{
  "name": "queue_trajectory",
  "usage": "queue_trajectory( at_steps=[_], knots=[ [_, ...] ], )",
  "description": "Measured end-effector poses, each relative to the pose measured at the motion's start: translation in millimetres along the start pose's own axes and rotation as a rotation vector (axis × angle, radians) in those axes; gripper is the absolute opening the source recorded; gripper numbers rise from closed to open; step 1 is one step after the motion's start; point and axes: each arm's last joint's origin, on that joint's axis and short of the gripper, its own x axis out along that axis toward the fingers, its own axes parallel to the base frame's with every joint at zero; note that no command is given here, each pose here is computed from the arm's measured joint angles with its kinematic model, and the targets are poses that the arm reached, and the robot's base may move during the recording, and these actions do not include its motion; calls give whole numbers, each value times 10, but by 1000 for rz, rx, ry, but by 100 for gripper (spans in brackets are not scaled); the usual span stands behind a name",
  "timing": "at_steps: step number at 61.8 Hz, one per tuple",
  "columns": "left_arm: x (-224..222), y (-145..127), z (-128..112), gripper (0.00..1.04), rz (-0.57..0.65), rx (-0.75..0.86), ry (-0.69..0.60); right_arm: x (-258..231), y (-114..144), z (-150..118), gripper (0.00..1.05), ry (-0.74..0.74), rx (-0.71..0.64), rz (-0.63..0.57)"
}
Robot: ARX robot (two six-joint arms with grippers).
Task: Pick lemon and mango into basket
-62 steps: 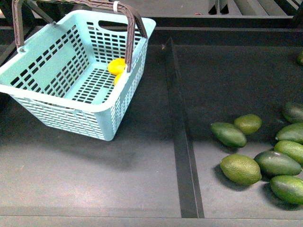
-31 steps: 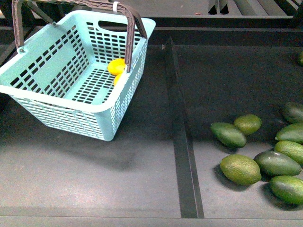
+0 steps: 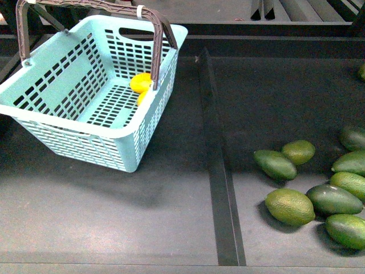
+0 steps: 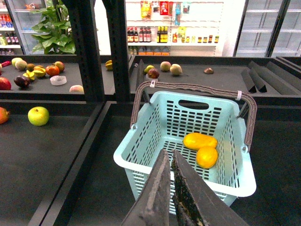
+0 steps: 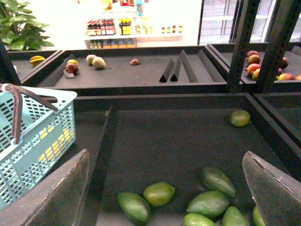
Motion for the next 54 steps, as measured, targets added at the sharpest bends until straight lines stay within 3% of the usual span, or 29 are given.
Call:
queue_trajectory(
  at_steps=[4,8,18,32,54],
  knots=[
    [0,0,0,3,0,0,0,0,0,0,96,0,0,0],
    [0,0,0,14,0,0,0,0,0,0,96,0,0,0],
    [0,0,0,53,0,0,0,0,0,0,96,0,0,0],
    [0,0,0,98,0,0,0,0,0,0,96,0,0,0],
    [0,0,0,98,0,2,0,0,0,0,96,0,0,0]
  ],
)
